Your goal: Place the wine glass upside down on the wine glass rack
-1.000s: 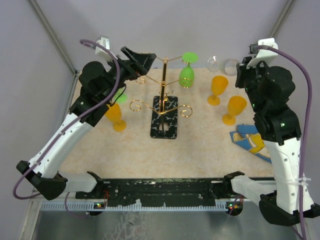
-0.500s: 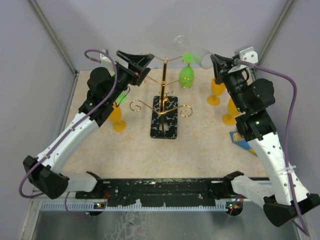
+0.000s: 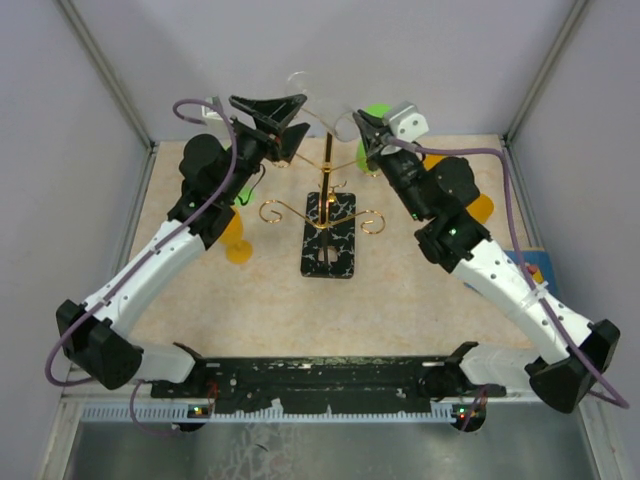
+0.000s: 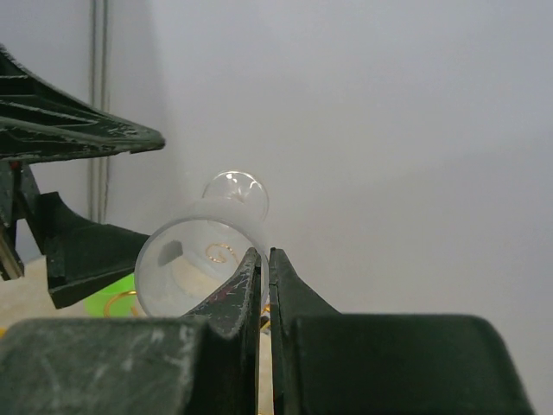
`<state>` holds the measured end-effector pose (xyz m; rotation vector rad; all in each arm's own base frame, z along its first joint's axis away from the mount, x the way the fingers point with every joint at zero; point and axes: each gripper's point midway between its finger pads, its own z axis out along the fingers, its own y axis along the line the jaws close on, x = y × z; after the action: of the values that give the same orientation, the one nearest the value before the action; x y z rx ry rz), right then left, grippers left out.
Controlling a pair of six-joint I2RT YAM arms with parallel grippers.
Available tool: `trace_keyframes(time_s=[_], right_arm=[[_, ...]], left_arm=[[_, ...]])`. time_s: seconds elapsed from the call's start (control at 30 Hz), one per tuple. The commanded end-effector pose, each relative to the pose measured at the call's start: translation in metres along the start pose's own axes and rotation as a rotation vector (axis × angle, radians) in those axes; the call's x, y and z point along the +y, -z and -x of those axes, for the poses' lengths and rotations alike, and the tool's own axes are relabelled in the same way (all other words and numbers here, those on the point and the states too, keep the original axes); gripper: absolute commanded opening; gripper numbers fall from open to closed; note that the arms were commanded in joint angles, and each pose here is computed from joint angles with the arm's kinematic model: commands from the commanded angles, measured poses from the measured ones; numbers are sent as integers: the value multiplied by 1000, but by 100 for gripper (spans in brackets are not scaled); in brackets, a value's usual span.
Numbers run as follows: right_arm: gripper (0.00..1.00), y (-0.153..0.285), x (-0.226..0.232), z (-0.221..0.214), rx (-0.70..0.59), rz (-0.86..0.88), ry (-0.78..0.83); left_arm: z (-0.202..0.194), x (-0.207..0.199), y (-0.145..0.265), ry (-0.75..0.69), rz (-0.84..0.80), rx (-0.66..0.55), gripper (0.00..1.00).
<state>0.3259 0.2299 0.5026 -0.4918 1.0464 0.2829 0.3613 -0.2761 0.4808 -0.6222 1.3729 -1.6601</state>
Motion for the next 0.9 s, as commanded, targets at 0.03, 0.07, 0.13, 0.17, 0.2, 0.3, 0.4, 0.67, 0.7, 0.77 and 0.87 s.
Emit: trace_keyframes(time_s=[0.03,0.07,0.13,0.17,0.2,0.3,0.4,0.67,0.7,0.77,0.87], right_arm=[[0,-5,1,39,-157,-58,29],[0,-5,4,40,-164,-51,22],[0,-4,11,43,-173,-38,19],[0,-4,15,44,-174,-33,26],[0,-3,18,45,-174,-30,33],[0,-1,27,46,-175,-17,37],[0,3,35,46,-181,3,30],[0,9,39,40,-142,-28,79],[0,10,39,39,-138,-33,86],[0,11,43,37,-131,-29,93],[0,14,51,38,-133,-10,103]], left_arm=[[8,-10,0,29,-45,-33,93],[9,-8,0,24,-38,-39,93],[11,-4,0,21,-30,-54,91],[12,-2,1,22,-25,-61,90],[13,0,1,21,-23,-66,89],[14,1,0,13,-28,-71,85],[14,6,-2,12,-19,-68,84],[22,11,-2,7,-23,-105,77],[22,11,-2,4,-24,-108,76],[24,11,-2,-2,-26,-115,74],[26,14,-2,8,-20,-123,72]])
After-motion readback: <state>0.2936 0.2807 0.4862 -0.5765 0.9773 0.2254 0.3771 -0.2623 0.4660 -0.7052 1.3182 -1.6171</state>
